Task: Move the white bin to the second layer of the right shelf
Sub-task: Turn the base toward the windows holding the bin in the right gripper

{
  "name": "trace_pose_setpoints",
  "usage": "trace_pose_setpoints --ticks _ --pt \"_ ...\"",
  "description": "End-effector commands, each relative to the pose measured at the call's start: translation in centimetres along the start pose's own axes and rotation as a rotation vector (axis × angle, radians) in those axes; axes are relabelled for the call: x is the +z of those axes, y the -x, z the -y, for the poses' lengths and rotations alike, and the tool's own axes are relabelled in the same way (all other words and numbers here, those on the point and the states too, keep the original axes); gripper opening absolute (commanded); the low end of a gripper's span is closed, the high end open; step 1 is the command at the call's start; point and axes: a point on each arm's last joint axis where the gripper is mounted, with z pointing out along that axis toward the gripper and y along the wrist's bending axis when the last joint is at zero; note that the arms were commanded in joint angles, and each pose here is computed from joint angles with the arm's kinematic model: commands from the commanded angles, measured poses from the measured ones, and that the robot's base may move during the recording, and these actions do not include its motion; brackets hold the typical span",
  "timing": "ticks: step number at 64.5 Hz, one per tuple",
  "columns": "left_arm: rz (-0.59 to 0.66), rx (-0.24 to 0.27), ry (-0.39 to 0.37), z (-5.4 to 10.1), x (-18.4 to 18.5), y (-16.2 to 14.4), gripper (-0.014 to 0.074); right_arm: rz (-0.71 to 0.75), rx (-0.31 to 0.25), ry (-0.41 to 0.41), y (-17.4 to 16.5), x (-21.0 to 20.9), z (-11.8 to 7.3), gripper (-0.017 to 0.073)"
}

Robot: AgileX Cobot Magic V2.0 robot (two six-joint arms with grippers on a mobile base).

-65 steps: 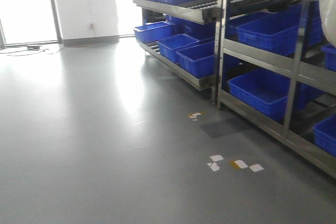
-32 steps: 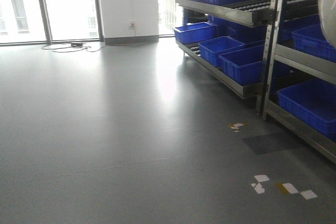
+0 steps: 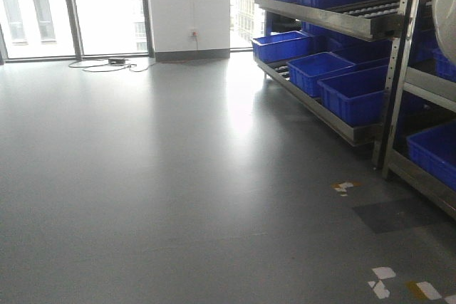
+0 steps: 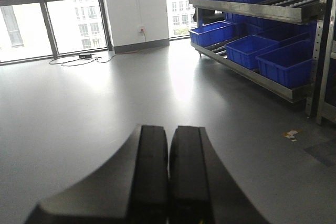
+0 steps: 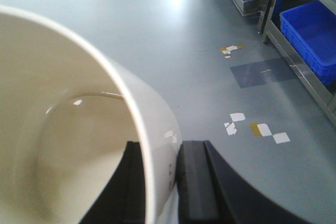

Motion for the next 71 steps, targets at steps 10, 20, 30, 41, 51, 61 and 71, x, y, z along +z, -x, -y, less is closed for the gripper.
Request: trace_pose_setpoints --ticks 10,20,30,41,51,61,71 --pt "0.062 -0.001 0.006 0.01 0.03 -0.40 0.0085 0.122 -0.008 0.021 1.77 -0.39 -0.25 0.0070" --pt "0.062 -0.001 0.006 0.01 0.03 -0.40 0.0085 0.122 -0.008 0.021 1.77 -0.39 -0.25 0.0070" --pt "0.062 -0.001 0.006 0.01 0.03 -0.40 0.0085 0.122 -0.008 0.021 1.77 -0.39 -0.25 0.0070" --pt "0.062 -0.001 0.006 0.01 0.03 -0.40 0.0085 0.122 -0.008 0.021 1.77 -0.39 -0.25 0.0070" --pt "0.062 -0.001 0.006 0.01 0.03 -0.40 0.0085 0.122 -0.008 0.021 1.77 -0.39 -0.25 0.0070" --pt "0.062 -0.001 0.006 0.01 0.03 -0.40 0.0085 0.122 -0.008 0.021 1.77 -0.39 -0.25 0.0070" --pt "0.062 -0.001 0.006 0.01 0.03 -0.40 0.0085 0.122 -0.008 0.021 1.77 -0.39 -0.25 0.0070"
